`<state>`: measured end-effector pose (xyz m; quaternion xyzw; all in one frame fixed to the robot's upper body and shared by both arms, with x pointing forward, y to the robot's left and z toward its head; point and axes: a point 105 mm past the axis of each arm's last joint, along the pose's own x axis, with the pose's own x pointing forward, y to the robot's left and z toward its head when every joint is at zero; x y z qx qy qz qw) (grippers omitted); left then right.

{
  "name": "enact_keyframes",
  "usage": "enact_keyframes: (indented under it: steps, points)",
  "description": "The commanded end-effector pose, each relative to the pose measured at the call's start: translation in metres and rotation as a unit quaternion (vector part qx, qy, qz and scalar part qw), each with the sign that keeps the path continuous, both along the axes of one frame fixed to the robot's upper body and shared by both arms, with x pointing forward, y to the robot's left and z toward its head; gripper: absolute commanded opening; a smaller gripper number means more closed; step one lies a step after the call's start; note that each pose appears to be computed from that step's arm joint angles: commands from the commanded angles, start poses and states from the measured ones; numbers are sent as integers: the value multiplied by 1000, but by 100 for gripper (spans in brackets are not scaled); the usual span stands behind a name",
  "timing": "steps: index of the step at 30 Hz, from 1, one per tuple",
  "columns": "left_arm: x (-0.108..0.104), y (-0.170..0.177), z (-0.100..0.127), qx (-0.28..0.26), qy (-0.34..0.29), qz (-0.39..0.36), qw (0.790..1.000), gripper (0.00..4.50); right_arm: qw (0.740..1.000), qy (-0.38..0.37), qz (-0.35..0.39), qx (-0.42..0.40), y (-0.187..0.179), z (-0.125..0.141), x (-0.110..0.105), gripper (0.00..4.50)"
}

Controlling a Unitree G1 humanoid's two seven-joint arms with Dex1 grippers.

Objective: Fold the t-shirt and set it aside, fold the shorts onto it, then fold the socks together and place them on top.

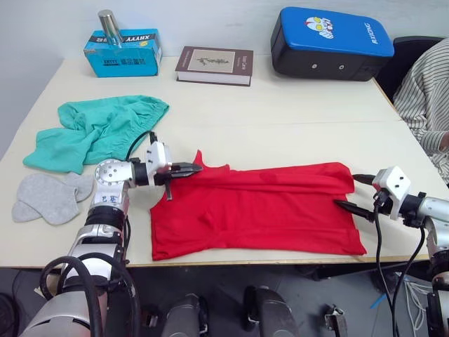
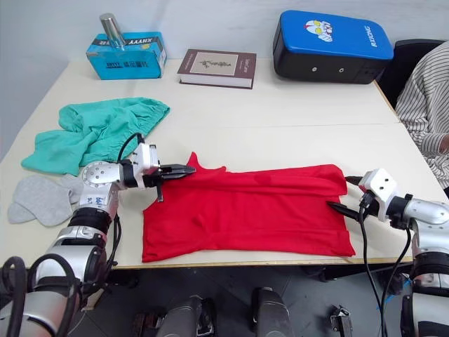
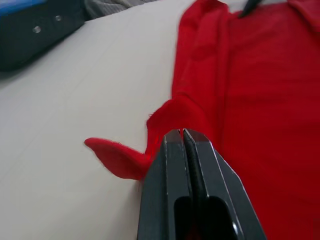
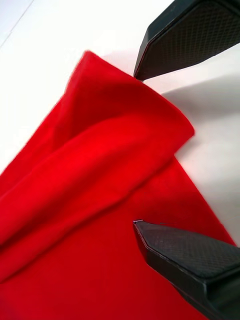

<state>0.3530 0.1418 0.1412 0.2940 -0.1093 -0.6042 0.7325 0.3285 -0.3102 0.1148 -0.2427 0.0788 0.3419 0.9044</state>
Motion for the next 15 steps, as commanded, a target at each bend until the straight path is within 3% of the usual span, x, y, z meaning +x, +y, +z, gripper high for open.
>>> enact_keyframes:
  steps: [1, 7, 15]
  points:
    - [-15, -1, -2, 46, -69, -43, 996, 4, 1000, -15, -16, -4, -9, 11, -4, 450]
    - [-33, 4, -24, 107, -124, -79, 983, 4, 1000, -9, -21, 3, -7, 4, -9, 450]
    - [-36, 16, -25, 125, -146, -72, 979, 4, 1000, -2, -28, 11, -5, -3, -14, 450]
